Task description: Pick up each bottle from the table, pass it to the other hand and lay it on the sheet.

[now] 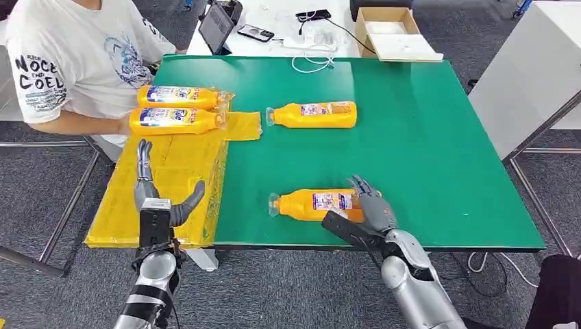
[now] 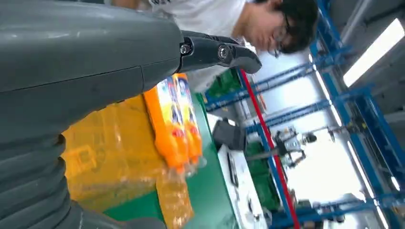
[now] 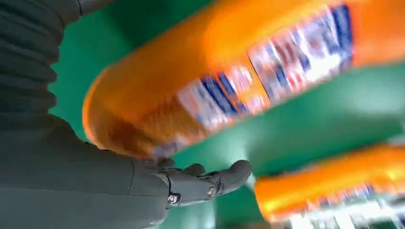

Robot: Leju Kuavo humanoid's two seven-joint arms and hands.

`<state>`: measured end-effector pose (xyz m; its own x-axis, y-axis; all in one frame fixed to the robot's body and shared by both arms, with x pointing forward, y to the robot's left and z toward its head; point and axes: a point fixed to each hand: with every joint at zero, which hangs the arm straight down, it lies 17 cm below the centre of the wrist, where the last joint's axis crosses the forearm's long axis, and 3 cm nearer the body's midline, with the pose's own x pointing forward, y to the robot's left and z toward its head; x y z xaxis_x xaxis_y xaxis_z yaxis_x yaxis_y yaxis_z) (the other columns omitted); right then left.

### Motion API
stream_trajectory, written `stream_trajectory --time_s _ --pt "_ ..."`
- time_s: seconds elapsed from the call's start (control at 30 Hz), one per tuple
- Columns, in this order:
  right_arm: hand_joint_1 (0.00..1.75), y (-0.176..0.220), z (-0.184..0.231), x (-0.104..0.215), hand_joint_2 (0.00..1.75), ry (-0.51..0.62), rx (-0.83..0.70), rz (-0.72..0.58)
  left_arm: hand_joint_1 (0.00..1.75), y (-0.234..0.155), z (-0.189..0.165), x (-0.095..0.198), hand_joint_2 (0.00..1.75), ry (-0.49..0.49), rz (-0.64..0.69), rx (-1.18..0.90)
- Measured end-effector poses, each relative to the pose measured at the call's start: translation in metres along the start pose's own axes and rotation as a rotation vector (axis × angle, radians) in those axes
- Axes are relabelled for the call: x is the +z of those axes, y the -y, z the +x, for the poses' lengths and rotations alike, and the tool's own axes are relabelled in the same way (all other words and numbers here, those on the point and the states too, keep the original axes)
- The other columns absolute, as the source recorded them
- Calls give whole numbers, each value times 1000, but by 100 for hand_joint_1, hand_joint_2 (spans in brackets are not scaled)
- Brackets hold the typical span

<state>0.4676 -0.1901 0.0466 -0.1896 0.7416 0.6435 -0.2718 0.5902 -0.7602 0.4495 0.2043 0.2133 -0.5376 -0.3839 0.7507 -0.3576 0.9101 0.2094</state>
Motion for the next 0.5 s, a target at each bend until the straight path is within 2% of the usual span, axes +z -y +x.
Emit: stream_trajectory --time_s 0.23,0.5 --pt "0 -9 -18 -17 175 -56 44 78 0 31 1 5 175 -5 -79 23" --pt "0 -13 -24 -23 175 -75 66 105 0 42 -4 8 175 -22 -104 29"
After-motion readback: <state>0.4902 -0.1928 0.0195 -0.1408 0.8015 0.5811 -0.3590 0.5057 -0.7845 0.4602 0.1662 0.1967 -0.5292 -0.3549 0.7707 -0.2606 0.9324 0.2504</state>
